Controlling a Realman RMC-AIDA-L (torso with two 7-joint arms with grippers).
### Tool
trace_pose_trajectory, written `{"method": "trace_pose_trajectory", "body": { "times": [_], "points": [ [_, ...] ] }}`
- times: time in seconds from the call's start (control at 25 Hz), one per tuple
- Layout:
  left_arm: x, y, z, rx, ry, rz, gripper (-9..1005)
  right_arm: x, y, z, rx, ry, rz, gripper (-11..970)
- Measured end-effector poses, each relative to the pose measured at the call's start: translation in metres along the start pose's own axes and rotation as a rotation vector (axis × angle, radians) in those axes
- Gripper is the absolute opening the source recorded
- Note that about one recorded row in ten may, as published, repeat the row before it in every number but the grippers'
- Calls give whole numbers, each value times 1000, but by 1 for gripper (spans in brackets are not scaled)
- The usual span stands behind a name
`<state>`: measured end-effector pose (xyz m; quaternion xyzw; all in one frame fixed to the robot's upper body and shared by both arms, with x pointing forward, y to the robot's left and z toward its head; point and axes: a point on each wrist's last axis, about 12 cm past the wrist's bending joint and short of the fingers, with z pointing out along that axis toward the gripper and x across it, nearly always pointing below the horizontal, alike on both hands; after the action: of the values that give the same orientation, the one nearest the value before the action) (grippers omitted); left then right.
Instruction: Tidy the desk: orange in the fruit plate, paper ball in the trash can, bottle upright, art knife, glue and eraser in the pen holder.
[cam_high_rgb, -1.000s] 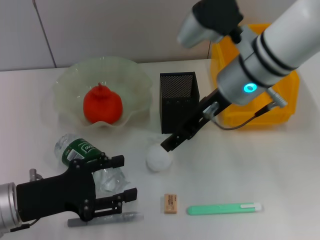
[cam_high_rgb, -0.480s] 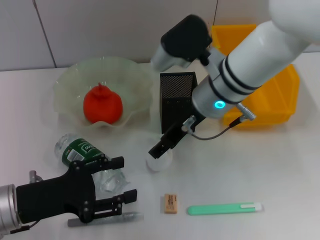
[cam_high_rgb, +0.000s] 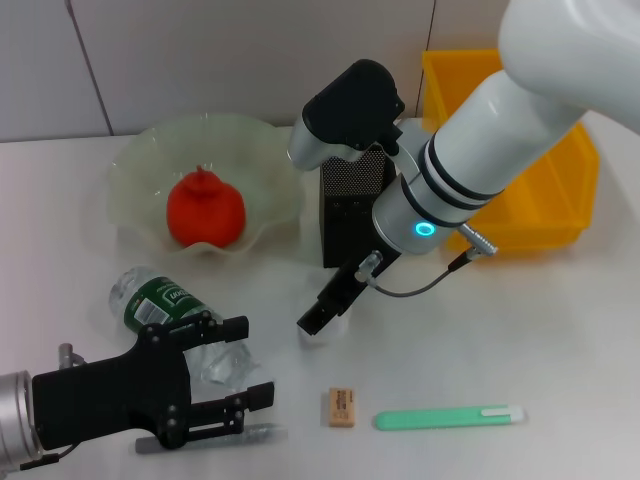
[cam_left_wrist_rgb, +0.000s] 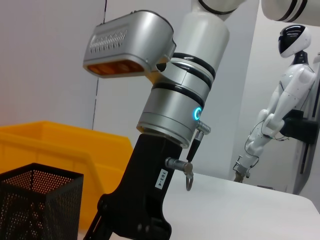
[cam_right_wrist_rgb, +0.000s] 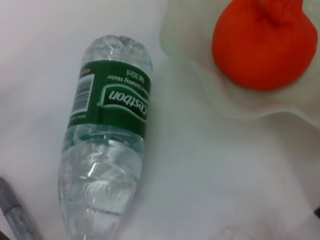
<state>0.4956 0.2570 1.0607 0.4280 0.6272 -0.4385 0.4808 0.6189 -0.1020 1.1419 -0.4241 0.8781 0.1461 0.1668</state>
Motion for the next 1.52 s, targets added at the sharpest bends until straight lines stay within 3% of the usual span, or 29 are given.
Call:
{"method": "trace_pose_trajectory", "body": {
  "times": [0.56,0.76,1.08,1.12,1.16,1.28,1.32,1.36,1.4,1.44,1.52],
  "points": [
    [0,-1,-1,4,-4,-2,783,3,-2,4,5,16,2,593],
    [0,-2,-2,2,-6,-1,782,1,2,-10,-32,-4,9,561],
    [0,-2,-2,2,-7,2,782,1,-3,-69,-38,-114,13,558],
    [0,-2,-2,2,-6,2,782,4,-12,-90,0,-160,32,557],
    [0,-2,-2,2,-7,3,782,4,-12,-90,0,-160,32,555],
    [0,-1,-2,2,-7,4,782,13,-31,-128,87,-253,91,553],
    [0,-1,-2,2,-8,3,782,22,-44,-148,151,-300,134,553],
    [0,-1,-2,1,-8,4,782,22,-44,-148,151,-300,134,553],
    [-1,-1,-2,1,-9,4,782,33,-59,-166,223,-336,187,553],
    [-1,-1,-2,1,-9,4,782,33,-59,-166,223,-336,187,553],
    [-1,-1,-1,2,-10,6,782,51,-78,-183,318,-366,266,552]
  ]
}}
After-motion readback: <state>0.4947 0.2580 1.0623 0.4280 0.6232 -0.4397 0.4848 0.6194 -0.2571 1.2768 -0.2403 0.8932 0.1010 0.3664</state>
